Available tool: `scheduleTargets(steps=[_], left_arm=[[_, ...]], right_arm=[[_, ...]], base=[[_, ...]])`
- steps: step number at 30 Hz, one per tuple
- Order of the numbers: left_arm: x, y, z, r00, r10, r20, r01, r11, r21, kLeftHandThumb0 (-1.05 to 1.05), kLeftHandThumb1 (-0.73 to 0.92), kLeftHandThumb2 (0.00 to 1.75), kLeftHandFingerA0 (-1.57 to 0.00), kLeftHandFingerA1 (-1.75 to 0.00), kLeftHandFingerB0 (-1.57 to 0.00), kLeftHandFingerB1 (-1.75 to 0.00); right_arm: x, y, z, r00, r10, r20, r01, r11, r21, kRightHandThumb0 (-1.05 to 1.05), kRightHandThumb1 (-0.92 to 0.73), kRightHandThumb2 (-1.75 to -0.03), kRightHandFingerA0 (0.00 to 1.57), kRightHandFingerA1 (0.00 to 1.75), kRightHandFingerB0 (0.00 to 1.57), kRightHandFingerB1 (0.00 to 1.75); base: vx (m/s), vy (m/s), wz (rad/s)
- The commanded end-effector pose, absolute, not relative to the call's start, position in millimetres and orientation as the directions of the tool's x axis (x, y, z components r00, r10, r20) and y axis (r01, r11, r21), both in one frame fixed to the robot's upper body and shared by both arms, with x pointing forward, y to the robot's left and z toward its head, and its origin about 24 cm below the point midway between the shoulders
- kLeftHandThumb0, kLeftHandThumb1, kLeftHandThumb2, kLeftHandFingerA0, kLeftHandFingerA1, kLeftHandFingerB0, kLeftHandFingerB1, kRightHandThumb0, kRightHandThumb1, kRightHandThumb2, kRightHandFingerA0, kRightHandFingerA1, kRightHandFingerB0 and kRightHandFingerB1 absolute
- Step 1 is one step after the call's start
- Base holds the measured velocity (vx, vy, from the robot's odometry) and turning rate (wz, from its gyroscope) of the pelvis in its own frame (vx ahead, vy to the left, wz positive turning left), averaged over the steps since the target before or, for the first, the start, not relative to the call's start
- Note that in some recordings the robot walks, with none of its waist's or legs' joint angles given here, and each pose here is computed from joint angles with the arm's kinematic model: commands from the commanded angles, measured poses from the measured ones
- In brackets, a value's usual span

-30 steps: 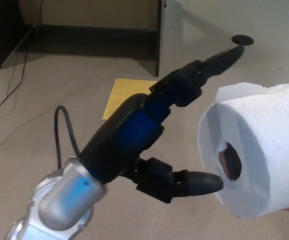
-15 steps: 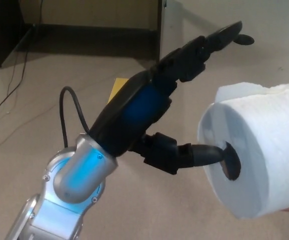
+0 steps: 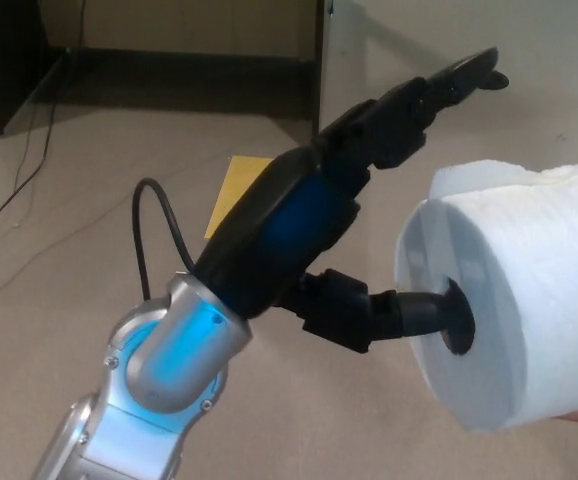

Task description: A person is holding a toilet paper roll and the robot extends its left hand to grab the roll by inserting its thumb into the gap in the middle and brings its hand down by its side. Then it extends its arm again to hand the toilet paper roll back to the person.

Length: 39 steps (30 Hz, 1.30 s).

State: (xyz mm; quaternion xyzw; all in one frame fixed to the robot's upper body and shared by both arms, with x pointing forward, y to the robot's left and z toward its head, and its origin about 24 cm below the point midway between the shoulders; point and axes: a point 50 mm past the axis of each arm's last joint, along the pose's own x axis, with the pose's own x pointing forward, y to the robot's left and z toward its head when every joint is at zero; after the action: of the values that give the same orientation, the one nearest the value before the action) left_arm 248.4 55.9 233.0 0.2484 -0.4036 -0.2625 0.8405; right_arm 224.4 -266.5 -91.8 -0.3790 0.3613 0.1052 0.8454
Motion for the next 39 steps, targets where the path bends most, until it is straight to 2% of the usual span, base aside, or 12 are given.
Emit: scheduleTargets(steps=[1, 6, 16, 17, 18, 25, 29, 31, 33, 34, 35, 39], left_arm=[[248, 56, 230, 0.562, -0.629, 0.536, 0.216, 0.738, 0.64, -0.56, 0.38, 0.74, -0.07, -0.32, -0.06, -0.16], [245, 51, 229, 0.556, -0.64, 0.53, 0.231, 0.732, 0.641, -0.6, 0.41, 0.73, -0.1, -0.18, -0.1, -0.11], [250, 38, 230, 0.54, -0.643, 0.543, 0.212, 0.728, 0.651, -0.51, 0.35, 0.72, -0.03, -0.4, -0.01, -0.19], [250, 37, 230, 0.541, -0.643, 0.542, 0.213, 0.728, 0.651, -0.51, 0.35, 0.72, -0.03, -0.4, -0.01, -0.19], [251, 34, 229, 0.542, -0.644, 0.54, 0.218, 0.728, 0.649, -0.55, 0.36, 0.66, -0.08, -0.37, -0.06, -0.16], [252, 20, 230, 0.539, -0.648, 0.538, 0.221, 0.725, 0.652, -0.54, 0.36, 0.68, -0.14, -0.41, -0.06, -0.21], [253, 12, 230, 0.517, -0.656, 0.549, 0.229, 0.725, 0.65, -0.29, 0.25, 0.83, -0.01, -0.47, -0.01, -0.5], [252, 9, 229, 0.511, -0.661, 0.55, 0.226, 0.72, 0.656, -0.44, 0.46, 0.65, -0.46, -0.47, -0.12, -0.35], [251, 6, 228, 0.506, -0.666, 0.548, 0.231, 0.716, 0.658, -0.32, 0.6, 0.58, -0.6, -0.44, -0.2, -0.29], [250, 5, 227, 0.492, -0.678, 0.546, 0.256, 0.712, 0.654, -0.23, 0.72, 0.61, -0.89, -0.81, -0.4, -0.33], [250, 5, 226, 0.49, -0.691, 0.531, 0.288, 0.703, 0.65, -0.12, 0.74, 0.64, -1.2, -0.64, -0.79, -0.47], [249, 6, 222, 0.481, -0.681, 0.552, 0.285, 0.717, 0.636, -0.09, 0.75, 0.66, -1.17, -0.89, -1.0, -0.69]], right_arm=[[227, -275, -87, 0.719, -0.104, -0.687, -0.454, 0.679, -0.577, -0.35, -0.66, -0.59, 0.62, 0.74, 0.46, 0.43], [226, -274, -88, 0.717, -0.109, -0.689, -0.454, 0.677, -0.579, -0.36, -0.66, -0.59, 0.62, 0.74, 0.46, 0.42], [228, -274, -87, 0.719, -0.105, -0.687, -0.461, 0.667, -0.585, -0.35, -0.67, -0.59, 0.64, 0.77, 0.46, 0.43], [227, -274, -87, 0.719, -0.104, -0.687, -0.463, 0.666, -0.585, -0.41, -0.52, -0.86, 0.63, 0.77, 0.41, 0.55], [227, -273, -87, 0.721, -0.105, -0.685, -0.465, 0.659, -0.591, -0.35, -0.66, -0.59, 0.64, 0.78, 0.46, 0.42], [231, -273, -85, 0.725, -0.103, -0.682, -0.462, 0.661, -0.591, -0.36, -0.66, -0.59, 0.63, 0.73, 0.47, 0.42], [233, -273, -83, 0.729, -0.105, -0.676, -0.466, 0.647, -0.604, -0.37, -0.65, -0.59, 0.63, 0.8, 0.48, 0.43], [234, -273, -83, 0.73, -0.106, -0.675, -0.463, 0.65, -0.603, -0.38, -0.66, -0.59, 0.64, 0.79, 0.47, 0.42], [234, -273, -83, 0.729, -0.107, -0.676, -0.465, 0.648, -0.603, -0.38, -0.66, -0.6, 0.64, 0.79, 0.47, 0.42], [234, -272, -83, 0.73, -0.104, -0.675, -0.465, 0.648, -0.603, -0.37, -0.67, -0.6, 0.64, 0.77, 0.47, 0.42], [234, -272, -83, 0.73, -0.104, -0.675, -0.462, 0.653, -0.6, -0.37, -0.67, -0.6, 0.65, 0.75, 0.48, 0.43], [235, -273, -83, 0.728, -0.104, -0.678, -0.465, 0.652, -0.599, -0.43, -0.53, -0.87, 0.62, 0.75, 0.42, 0.55]], base=[[0.0, 0.0, 0.0], [0.0, 0.0, 0.0], [0.0, 0.0, 0.0], [0.0, 0.0, 0.0], [0.0, 0.0, 0.0], [0.0, 0.0, 0.0], [0.0, 0.0, 0.0], [0.0, 0.0, 0.0], [0.0, 0.0, 0.0], [0.0, 0.0, 0.0], [0.0, 0.0, 0.0], [0.0, 0.0, 0.0]])
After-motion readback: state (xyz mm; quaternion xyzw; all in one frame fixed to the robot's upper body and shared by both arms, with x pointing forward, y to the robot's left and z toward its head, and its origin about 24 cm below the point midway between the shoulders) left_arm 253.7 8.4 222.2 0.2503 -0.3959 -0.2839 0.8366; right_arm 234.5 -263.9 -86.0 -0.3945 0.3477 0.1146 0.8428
